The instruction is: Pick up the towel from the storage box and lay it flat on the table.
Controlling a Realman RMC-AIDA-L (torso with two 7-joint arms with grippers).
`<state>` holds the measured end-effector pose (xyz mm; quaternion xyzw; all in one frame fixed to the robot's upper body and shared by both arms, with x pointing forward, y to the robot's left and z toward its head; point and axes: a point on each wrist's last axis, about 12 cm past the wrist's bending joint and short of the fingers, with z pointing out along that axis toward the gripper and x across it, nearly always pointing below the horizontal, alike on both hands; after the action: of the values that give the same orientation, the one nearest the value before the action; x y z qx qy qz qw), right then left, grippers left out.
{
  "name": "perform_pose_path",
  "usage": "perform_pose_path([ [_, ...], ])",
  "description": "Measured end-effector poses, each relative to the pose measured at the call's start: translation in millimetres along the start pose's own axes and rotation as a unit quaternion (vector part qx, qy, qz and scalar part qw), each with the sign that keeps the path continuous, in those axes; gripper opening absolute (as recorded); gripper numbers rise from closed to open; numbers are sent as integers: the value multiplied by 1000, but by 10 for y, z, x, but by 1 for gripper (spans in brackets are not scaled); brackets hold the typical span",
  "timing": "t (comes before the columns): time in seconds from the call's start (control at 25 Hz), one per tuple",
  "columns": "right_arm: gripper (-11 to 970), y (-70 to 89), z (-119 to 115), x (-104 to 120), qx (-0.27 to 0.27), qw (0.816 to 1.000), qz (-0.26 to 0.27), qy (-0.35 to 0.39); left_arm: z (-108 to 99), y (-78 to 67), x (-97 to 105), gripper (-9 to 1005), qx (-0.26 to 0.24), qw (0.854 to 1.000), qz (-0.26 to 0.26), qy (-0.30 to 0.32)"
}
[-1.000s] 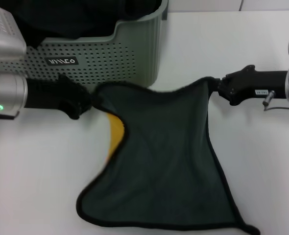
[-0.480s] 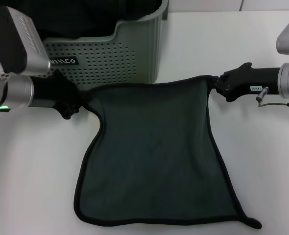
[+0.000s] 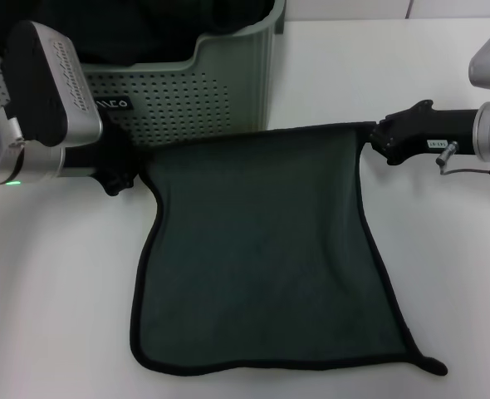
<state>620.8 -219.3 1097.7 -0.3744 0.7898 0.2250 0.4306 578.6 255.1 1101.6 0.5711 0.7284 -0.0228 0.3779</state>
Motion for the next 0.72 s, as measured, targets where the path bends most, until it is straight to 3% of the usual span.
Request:
perform_pose_path([
  [0.4, 42, 37, 29, -20, -14, 1000, 9, 2, 38, -25, 1, 18, -16, 1000, 5, 3],
  [0.48, 107, 39, 26, -21, -14, 1000, 11, 2, 34, -38, 50, 18, -29, 1000, -2, 7],
  [0.72, 328, 40, -58, -25, -12, 1000, 17, -11, -24, -121, 175, 231, -40, 999, -33, 2],
])
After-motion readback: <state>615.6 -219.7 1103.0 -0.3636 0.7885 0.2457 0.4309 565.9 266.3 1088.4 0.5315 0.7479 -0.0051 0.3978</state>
